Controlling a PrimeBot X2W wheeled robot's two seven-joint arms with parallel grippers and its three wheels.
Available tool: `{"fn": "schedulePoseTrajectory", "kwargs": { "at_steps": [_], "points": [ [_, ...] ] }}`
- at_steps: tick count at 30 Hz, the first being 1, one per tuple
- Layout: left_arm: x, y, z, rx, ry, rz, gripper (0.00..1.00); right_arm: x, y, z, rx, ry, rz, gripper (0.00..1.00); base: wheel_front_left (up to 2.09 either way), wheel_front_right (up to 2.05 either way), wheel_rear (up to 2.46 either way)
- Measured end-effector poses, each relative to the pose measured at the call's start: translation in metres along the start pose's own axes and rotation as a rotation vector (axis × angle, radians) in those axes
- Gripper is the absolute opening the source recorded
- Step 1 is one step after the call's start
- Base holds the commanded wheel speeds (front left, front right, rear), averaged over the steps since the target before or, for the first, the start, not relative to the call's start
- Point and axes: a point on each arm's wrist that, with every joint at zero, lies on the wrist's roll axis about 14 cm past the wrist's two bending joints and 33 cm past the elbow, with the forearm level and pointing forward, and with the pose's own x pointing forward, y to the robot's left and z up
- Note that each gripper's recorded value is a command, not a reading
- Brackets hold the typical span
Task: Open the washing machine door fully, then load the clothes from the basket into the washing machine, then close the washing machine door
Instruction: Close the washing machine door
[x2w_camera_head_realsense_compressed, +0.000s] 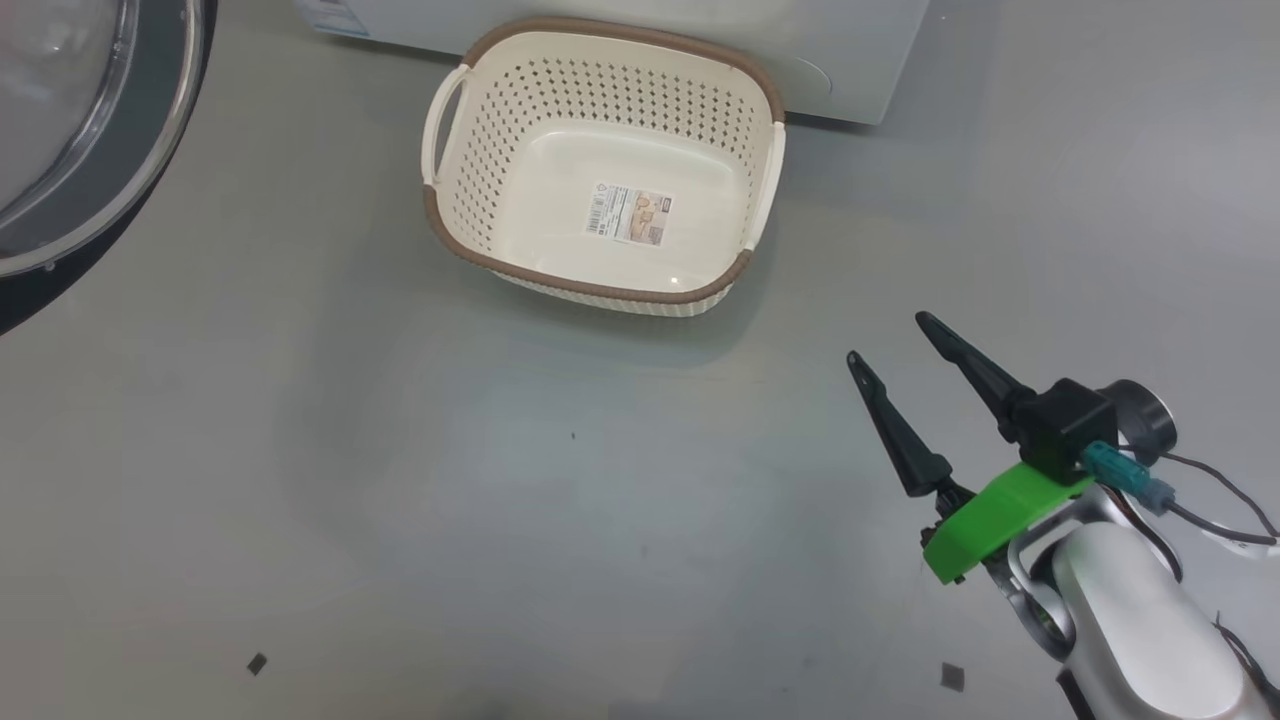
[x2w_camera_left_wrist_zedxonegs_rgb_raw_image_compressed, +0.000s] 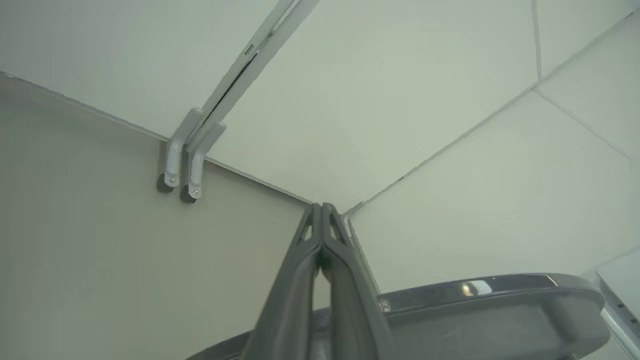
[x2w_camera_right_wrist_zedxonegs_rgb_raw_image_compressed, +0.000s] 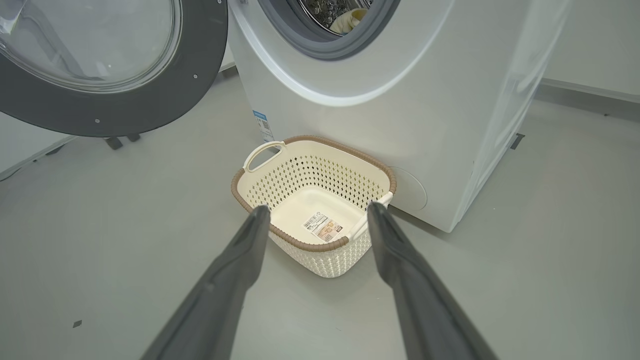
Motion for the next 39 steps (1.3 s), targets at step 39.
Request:
{"fn": "schedulePoseTrajectory", "kwargs": {
  "at_steps": [39],
  "points": [
    [-0.016, -0.058, -0.113, -0.264, 0.675, -0.120, 0.00, -0.010, 0.002, 0.020, -0.047, -0.025, -0.001, 1.00, 0.00, 0.00, 0.00]
  ]
}}
